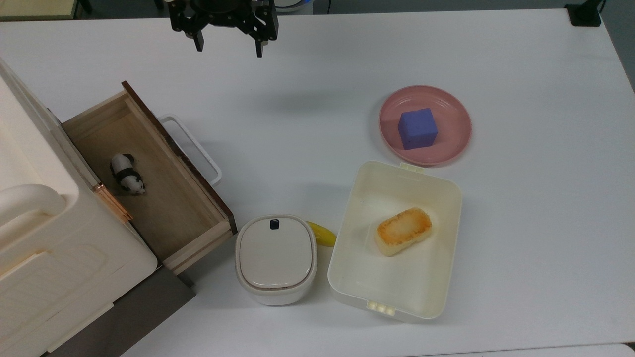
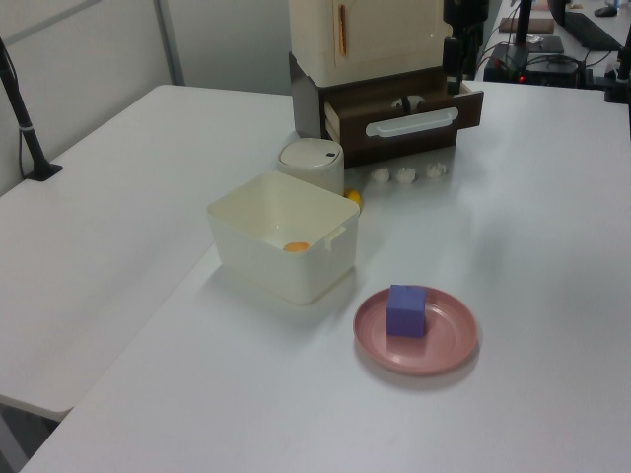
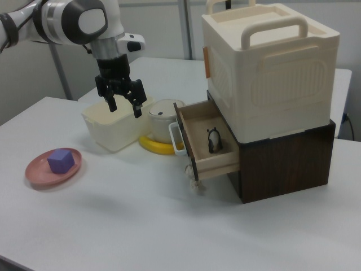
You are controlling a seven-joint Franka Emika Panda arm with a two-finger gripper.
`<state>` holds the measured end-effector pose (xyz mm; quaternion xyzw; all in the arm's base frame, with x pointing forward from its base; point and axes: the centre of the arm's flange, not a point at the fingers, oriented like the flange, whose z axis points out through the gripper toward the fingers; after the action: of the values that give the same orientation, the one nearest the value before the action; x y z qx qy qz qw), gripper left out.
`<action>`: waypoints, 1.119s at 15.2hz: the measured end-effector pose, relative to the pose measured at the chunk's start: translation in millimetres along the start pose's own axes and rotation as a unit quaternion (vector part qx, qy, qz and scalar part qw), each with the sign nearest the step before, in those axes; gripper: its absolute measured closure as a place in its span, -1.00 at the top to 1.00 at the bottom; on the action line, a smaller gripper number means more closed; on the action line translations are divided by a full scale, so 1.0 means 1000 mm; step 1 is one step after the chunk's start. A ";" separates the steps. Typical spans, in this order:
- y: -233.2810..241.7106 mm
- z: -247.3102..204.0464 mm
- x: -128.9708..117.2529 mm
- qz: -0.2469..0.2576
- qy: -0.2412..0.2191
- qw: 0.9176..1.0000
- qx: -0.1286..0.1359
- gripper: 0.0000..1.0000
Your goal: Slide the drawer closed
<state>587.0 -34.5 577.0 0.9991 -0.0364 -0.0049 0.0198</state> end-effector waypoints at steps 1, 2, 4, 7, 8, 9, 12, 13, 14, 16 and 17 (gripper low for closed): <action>0.000 0.000 0.000 0.000 0.000 1.000 0.000 1.00; 0.000 0.000 0.000 0.001 0.000 1.000 0.000 1.00; 0.000 0.000 0.000 0.001 0.000 1.000 0.000 1.00; 0.000 0.000 0.000 0.002 0.000 1.000 0.000 0.97; 0.000 0.000 0.000 0.002 0.000 1.000 0.000 0.94; 0.000 0.000 0.000 0.002 0.000 1.000 0.000 0.93; 0.000 0.000 0.000 0.001 0.000 1.000 0.000 0.82; -0.001 0.000 0.000 0.001 0.000 1.000 0.001 0.70; -0.002 0.000 0.000 0.002 0.000 1.000 0.007 0.48; -0.004 0.000 0.000 0.004 -0.001 1.000 0.021 0.00; -0.005 0.001 0.000 0.011 -0.002 1.000 0.025 -0.18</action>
<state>587.1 -29.9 576.2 0.9989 -0.0472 -0.0053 -0.0047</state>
